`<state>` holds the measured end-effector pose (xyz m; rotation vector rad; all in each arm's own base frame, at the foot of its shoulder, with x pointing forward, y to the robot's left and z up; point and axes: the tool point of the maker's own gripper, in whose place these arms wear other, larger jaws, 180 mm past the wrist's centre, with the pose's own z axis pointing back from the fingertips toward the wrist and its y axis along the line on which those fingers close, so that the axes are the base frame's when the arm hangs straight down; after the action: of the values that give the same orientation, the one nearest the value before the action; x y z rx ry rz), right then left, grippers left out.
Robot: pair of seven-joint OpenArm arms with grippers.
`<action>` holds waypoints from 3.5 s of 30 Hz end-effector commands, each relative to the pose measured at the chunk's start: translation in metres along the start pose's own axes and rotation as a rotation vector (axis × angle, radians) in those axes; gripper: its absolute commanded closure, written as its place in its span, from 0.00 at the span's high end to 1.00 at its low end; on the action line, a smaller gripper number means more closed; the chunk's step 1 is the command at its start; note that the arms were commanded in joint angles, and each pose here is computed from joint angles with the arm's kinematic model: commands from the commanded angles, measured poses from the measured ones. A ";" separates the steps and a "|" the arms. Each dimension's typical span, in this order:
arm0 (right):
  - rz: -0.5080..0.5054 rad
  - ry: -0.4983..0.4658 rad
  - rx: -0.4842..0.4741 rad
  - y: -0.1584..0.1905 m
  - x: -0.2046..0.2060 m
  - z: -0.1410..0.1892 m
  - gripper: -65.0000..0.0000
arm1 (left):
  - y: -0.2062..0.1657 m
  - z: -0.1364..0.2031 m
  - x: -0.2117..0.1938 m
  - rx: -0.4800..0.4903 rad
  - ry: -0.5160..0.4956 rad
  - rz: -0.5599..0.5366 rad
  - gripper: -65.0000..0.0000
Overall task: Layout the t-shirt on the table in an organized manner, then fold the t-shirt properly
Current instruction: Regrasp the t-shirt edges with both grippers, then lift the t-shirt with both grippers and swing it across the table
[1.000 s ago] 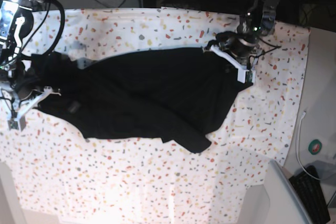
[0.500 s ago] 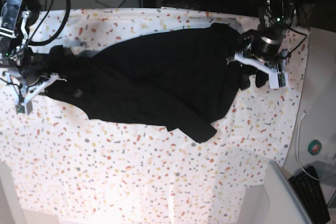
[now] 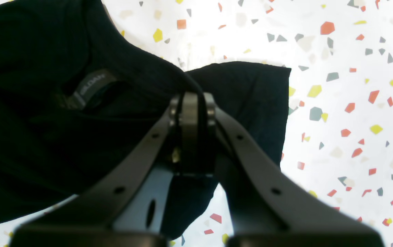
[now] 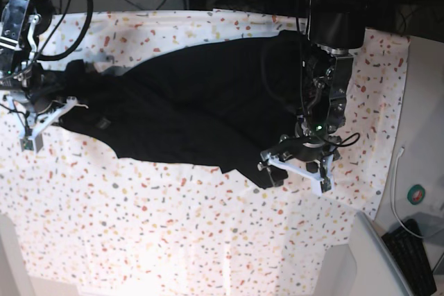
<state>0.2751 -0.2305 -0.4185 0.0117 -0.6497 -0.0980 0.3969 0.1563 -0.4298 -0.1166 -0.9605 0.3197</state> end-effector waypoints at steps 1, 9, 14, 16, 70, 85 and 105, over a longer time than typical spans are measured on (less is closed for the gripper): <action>0.006 -0.054 -0.001 -0.002 0.017 0.004 0.00 | -0.007 -0.004 0.017 -0.014 -0.040 0.001 0.75; 0.002 -0.055 0.000 -0.002 0.020 0.001 0.00 | -0.026 -0.035 -0.006 -0.003 0.072 0.034 0.54; -0.011 -0.045 -0.011 -0.010 0.018 -0.005 0.00 | -0.018 -0.015 0.017 -0.018 -0.023 0.041 0.00; -0.022 -0.051 -0.031 -0.021 0.017 -0.009 0.00 | -0.005 0.009 0.032 -0.018 -0.084 0.035 0.00; -0.215 0.136 -0.063 -0.039 -0.079 -0.010 0.64 | 0.039 0.160 0.053 -0.153 -0.212 0.023 0.00; -0.120 0.227 0.045 -0.035 -0.135 0.007 0.00 | 0.059 0.158 0.035 -0.068 -0.168 -0.080 0.00; 0.144 -0.382 -0.107 -0.033 0.168 0.092 0.00 | 0.016 0.144 0.146 -0.145 -0.438 -0.066 0.00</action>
<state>0.3420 -0.2735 -0.2628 -0.1435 -0.9618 0.0067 0.3485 0.2120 -0.2543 -0.1457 -1.3572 0.2236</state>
